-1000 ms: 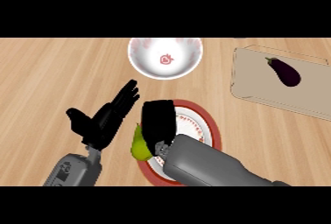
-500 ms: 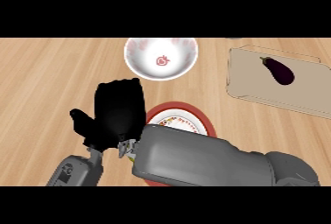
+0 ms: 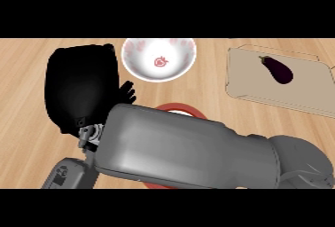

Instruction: Pick the bell pepper from the plate and place it in the bowl

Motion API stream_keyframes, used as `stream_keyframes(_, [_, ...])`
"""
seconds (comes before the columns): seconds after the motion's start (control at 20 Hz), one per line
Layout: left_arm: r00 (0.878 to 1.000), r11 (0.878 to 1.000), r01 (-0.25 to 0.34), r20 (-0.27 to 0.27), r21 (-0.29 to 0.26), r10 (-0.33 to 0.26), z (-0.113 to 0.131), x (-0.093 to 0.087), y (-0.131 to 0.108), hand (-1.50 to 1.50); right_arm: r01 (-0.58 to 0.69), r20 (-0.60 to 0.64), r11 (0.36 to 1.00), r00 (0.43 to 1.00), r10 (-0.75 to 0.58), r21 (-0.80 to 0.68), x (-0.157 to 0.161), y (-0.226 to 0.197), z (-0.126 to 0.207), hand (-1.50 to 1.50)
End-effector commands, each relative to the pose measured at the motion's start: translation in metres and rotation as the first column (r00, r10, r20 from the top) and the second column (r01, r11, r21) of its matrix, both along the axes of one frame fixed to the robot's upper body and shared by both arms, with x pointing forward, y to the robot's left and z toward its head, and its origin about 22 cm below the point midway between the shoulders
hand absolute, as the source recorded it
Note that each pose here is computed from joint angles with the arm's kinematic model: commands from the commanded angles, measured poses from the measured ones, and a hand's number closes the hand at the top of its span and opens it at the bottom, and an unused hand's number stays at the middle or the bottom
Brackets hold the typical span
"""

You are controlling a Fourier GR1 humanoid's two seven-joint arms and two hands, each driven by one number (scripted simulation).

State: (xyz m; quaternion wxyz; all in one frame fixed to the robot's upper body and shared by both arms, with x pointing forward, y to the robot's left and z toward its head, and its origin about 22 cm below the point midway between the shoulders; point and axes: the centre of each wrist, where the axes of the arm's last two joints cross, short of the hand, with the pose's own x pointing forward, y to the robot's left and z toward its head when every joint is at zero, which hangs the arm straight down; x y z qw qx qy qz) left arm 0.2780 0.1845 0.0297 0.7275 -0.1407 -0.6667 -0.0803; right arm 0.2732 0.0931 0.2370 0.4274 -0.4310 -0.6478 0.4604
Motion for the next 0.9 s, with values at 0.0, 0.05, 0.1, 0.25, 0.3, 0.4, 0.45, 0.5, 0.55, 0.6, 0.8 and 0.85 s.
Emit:
stream_keyframes(0.0, [1.000, 1.000, -0.005, 0.000, 0.009, 0.005, 0.004, 0.000, 0.014, 0.00, 0.172, 0.006, 0.980, 0.985, -0.173, 0.101, 0.016, 0.008, 0.015, 1.50])
stream_keyframes(0.05, [1.000, 1.000, 0.002, 0.015, -0.021, -0.002, 0.000, -0.003, -0.003, 0.00, 0.160, -0.020, 0.981, 0.987, -0.159, 0.109, 0.013, 0.009, 0.020, 1.50])
stream_keyframes(0.1, [1.000, 1.000, 0.000, -0.004, 0.005, 0.000, -0.011, -0.011, 0.011, 0.00, 0.165, 0.002, 0.978, 0.986, -0.167, 0.127, 0.026, 0.006, 0.024, 1.50])
stream_keyframes(0.25, [1.000, 1.000, -0.013, 0.012, -0.014, 0.013, -0.002, -0.003, 0.018, 0.00, 0.198, 0.014, 0.973, 0.980, -0.201, 0.116, 0.042, 0.005, 0.019, 1.50])
stream_keyframes(0.3, [1.000, 1.000, -0.009, 0.002, 0.003, 0.009, -0.004, -0.007, 0.020, 0.00, 0.205, 0.007, 0.971, 0.978, -0.207, 0.122, 0.048, 0.004, 0.024, 1.50])
stream_keyframes(0.4, [1.000, 1.000, -0.012, 0.013, 0.003, 0.012, -0.001, -0.002, 0.001, 0.00, 0.215, -0.007, 0.962, 0.976, -0.217, 0.166, 0.074, -0.009, 0.013, 1.50])
stream_keyframes(0.45, [1.000, 1.000, 0.010, -0.006, -0.015, -0.010, -0.010, -0.012, 0.004, 0.00, 0.203, -0.016, 0.964, 0.979, -0.203, 0.172, 0.085, -0.017, 0.006, 1.50])
stream_keyframes(0.5, [1.000, 1.000, -0.005, 0.030, -0.002, 0.005, -0.007, -0.008, 0.010, 0.00, 0.198, 0.013, 0.963, 0.979, -0.204, 0.183, 0.089, -0.019, -0.001, 1.50])
stream_keyframes(0.55, [1.000, 1.000, 0.008, 0.011, -0.026, -0.008, 0.005, 0.008, -0.001, 0.00, 0.201, -0.006, 0.963, 0.979, -0.204, 0.178, 0.089, -0.018, 0.004, 1.50])
stream_keyframes(0.6, [1.000, 1.000, 0.007, 0.017, 0.004, -0.007, 0.004, -0.008, 0.005, 0.00, 0.232, 0.004, 0.956, 0.972, -0.237, 0.178, 0.100, -0.025, -0.008, 1.50])
stream_keyframes(0.8, [0.999, 1.000, 0.006, 0.038, 0.009, -0.006, 0.003, -0.005, 0.017, 0.00, 0.230, 0.031, 0.958, 0.971, -0.239, 0.173, 0.130, -0.047, -0.022, 1.50])
stream_keyframes(0.85, [0.999, 0.999, 0.035, 0.033, -0.012, -0.035, 0.009, -0.003, -0.001, 0.00, 0.241, 0.040, 0.958, 0.968, -0.249, 0.154, 0.129, -0.047, -0.032, 1.50])
